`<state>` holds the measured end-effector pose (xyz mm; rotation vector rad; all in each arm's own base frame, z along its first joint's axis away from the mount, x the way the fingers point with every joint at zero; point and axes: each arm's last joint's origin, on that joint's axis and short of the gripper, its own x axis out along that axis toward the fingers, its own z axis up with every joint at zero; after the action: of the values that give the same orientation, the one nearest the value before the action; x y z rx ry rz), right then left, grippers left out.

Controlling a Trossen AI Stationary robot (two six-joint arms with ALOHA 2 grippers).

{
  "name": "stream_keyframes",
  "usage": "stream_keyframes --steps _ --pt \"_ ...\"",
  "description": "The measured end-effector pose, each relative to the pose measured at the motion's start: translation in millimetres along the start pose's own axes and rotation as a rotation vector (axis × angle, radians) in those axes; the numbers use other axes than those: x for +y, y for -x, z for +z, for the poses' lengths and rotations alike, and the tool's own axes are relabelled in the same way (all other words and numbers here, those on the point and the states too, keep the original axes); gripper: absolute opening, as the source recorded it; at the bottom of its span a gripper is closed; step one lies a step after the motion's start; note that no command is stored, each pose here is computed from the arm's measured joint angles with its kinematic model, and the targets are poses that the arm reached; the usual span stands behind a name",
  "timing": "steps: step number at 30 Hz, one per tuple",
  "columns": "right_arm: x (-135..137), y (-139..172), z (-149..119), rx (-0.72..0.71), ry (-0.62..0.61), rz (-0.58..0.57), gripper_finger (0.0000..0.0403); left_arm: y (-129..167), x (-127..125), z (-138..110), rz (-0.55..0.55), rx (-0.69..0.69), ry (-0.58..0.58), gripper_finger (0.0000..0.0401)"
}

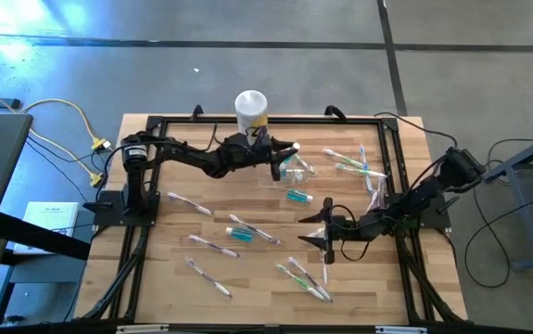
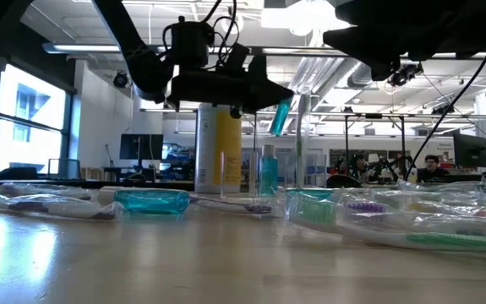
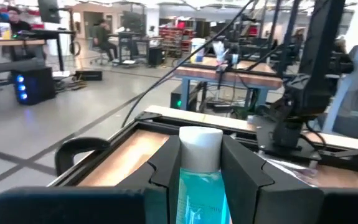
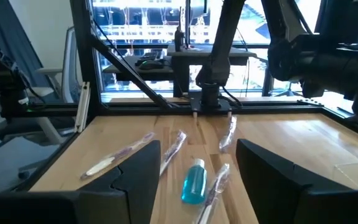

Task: Pick & Place toothbrushing station
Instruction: Put the top left mouthwash into the transparent organizer

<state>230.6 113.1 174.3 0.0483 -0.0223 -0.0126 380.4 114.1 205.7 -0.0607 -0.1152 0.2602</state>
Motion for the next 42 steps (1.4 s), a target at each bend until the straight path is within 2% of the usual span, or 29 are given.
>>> stream_keyframes --steps 4,15,19,42 --pt "0.4 0.2 0.0 0.000 -0.020 0.001 0.0203 -1.3 0.9 -4.5 0.006 -0.001 0.005 0.0080" --pt "4.3 2.2 -0.1 0.001 -0.025 0.019 0.0203 -5.6 3.8 -41.3 0.002 0.034 0.052 0.0080" --pt "4.1 2.1 -0.2 0.001 -0.024 0.017 0.0203 -6.4 3.8 -40.3 -0.002 0.001 0.054 0.0080" --pt "4.1 2.1 -0.3 0.002 -0.020 0.017 0.0203 -6.3 4.2 -44.1 -0.001 0.018 0.058 0.0081"
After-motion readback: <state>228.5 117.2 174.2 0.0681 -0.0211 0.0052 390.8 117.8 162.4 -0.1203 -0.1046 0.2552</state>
